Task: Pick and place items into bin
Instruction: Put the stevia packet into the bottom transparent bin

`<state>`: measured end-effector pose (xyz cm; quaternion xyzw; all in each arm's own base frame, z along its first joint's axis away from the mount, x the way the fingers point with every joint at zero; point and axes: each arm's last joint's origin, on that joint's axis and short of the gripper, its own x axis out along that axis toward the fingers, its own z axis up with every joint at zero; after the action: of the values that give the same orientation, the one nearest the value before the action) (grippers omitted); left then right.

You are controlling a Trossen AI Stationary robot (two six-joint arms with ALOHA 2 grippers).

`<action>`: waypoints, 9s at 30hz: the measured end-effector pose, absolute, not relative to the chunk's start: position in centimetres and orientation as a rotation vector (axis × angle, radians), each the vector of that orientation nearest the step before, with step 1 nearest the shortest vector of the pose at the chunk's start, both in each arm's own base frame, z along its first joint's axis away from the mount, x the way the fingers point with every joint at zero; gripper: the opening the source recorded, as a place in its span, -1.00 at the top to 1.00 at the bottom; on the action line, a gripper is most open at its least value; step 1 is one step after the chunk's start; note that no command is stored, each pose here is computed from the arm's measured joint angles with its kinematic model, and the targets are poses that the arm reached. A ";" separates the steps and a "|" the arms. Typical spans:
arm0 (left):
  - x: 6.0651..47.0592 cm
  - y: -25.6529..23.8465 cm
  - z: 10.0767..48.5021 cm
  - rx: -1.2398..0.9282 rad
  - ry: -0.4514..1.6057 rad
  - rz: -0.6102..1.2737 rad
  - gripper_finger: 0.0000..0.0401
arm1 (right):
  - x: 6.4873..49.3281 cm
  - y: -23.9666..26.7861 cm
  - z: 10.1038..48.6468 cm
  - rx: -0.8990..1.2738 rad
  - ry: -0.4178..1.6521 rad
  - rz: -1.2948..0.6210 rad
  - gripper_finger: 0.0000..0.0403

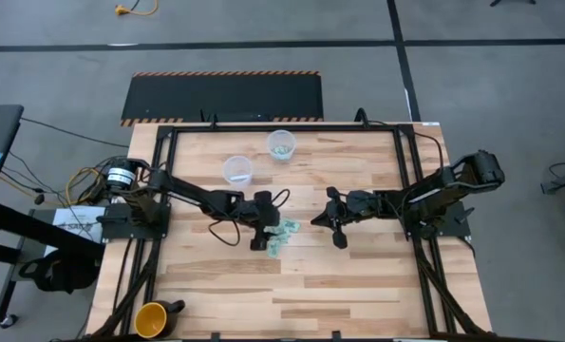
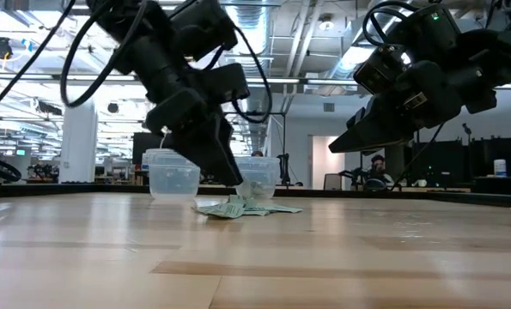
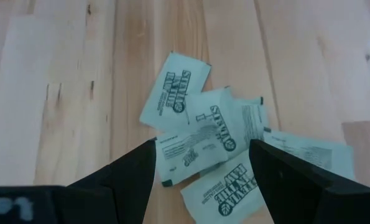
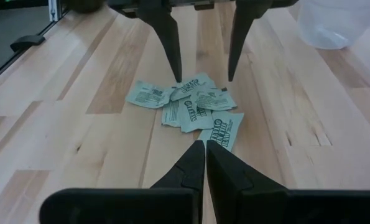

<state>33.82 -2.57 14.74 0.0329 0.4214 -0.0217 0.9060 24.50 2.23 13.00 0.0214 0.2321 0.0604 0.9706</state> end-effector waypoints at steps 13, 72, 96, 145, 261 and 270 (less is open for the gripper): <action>34.4 -2.7 15.7 0.052 0.877 -0.095 -0.24 | 24.5 2.2 13.0 0.035 0.468 0.124 0.95; 35.4 -3.3 14.4 0.073 0.874 -0.058 0.52 | 24.4 2.2 12.8 0.035 0.488 0.124 0.95; 35.4 -3.2 14.7 0.143 0.859 0.039 0.99 | 24.4 2.2 12.8 0.035 0.488 0.123 0.95; 24.3 7.6 25.7 0.211 1.069 0.429 1.00 | 24.4 2.2 12.8 0.034 0.488 0.124 0.95; 33.2 -7.6 16.6 0.066 0.861 -0.184 -0.08 | 24.5 2.2 12.7 0.077 0.492 0.114 0.95; 34.2 -8.2 15.4 0.136 0.923 -0.168 -0.08 | 24.4 2.4 12.6 0.076 0.510 0.121 0.95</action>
<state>34.21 -8.22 15.39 0.0654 0.4442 -0.0811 0.8899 24.35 2.45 12.58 0.0377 0.2518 0.0599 0.9652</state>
